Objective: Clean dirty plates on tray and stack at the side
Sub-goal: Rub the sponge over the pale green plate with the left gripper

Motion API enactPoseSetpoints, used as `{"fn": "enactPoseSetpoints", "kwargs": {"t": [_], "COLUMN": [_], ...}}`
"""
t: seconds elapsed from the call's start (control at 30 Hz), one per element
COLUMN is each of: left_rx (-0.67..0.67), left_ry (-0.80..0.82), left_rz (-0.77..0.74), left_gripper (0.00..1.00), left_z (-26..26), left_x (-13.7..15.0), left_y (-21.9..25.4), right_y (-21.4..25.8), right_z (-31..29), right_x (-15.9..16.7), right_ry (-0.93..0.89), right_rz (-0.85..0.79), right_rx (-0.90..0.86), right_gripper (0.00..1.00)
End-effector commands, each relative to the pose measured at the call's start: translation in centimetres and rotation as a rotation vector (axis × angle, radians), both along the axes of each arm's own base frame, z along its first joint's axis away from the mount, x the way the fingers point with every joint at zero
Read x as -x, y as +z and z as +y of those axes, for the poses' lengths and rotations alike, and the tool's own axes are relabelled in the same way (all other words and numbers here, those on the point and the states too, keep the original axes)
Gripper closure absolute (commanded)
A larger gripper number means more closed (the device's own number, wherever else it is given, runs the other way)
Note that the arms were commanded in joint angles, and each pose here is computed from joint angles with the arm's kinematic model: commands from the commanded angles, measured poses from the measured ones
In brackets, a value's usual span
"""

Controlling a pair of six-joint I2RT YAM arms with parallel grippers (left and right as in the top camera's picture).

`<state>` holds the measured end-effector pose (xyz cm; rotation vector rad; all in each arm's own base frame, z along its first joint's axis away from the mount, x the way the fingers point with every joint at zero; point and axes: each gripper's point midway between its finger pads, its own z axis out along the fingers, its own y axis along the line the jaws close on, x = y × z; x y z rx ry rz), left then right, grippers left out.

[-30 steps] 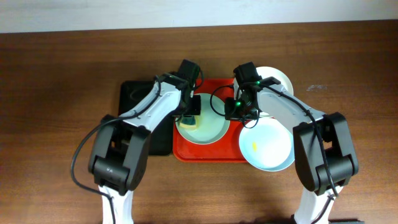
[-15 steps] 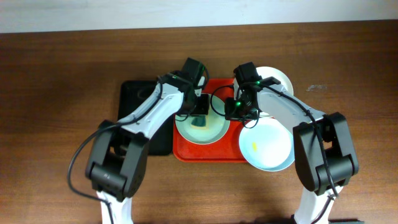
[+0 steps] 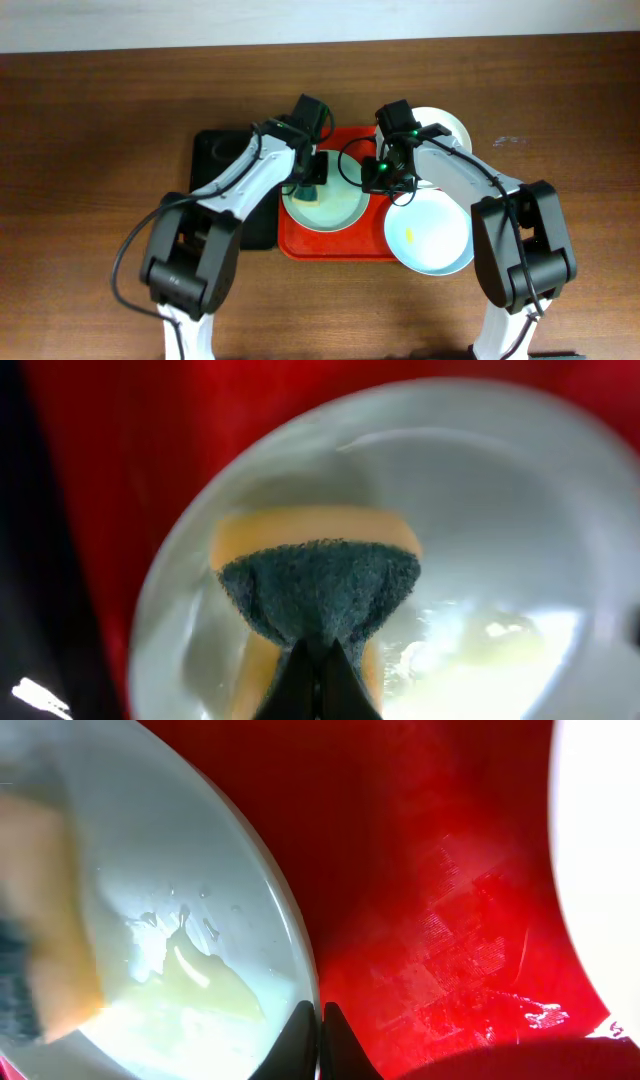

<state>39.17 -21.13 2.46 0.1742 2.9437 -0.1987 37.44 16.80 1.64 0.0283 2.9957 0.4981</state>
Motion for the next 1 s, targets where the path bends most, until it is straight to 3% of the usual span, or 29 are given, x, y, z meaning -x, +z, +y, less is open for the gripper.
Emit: {"fn": "enactPoseSetpoints", "kwargs": {"t": [0.0,0.1,0.23,0.37,0.57,0.77,0.97], "left_rx": [0.089,0.159,0.355,0.376,0.273,0.208,-0.001], "left_ry": [-0.023,-0.062,-0.176,-0.165,-0.082,-0.041,0.056], "left_rz": [0.147,0.19,0.238,0.215,0.024,-0.164,-0.084], "left_gripper": [1.0,1.0,1.0,1.0,1.0,1.0,1.0], "left_z": [-1.8,-3.8,-7.9,-7.5,-3.0,0.7,7.8], "left_x": [2.5,3.8,5.4,4.5,1.0,-0.2,1.5], "left_y": [-3.0,-2.8,-1.3,-0.3,5.0,11.7,11.1], "right_y": [-0.9,-0.9,-0.9,-0.9,-0.9,-0.9,-0.9], "right_z": [-0.3,-0.3,-0.3,-0.3,-0.4,-0.4,-0.4], "right_x": [0.5,0.5,0.5,0.5,0.6,0.6,0.6], "right_ry": [0.008,0.008,0.008,0.008,0.008,0.008,0.008], "right_rz": [0.019,0.019,0.019,0.019,0.022,0.022,0.022], "right_rx": [0.022,0.022,0.022,0.022,0.023,0.023,0.023], "right_gripper": [0.96,0.96,0.96,0.96,0.96,0.96,0.96]}}
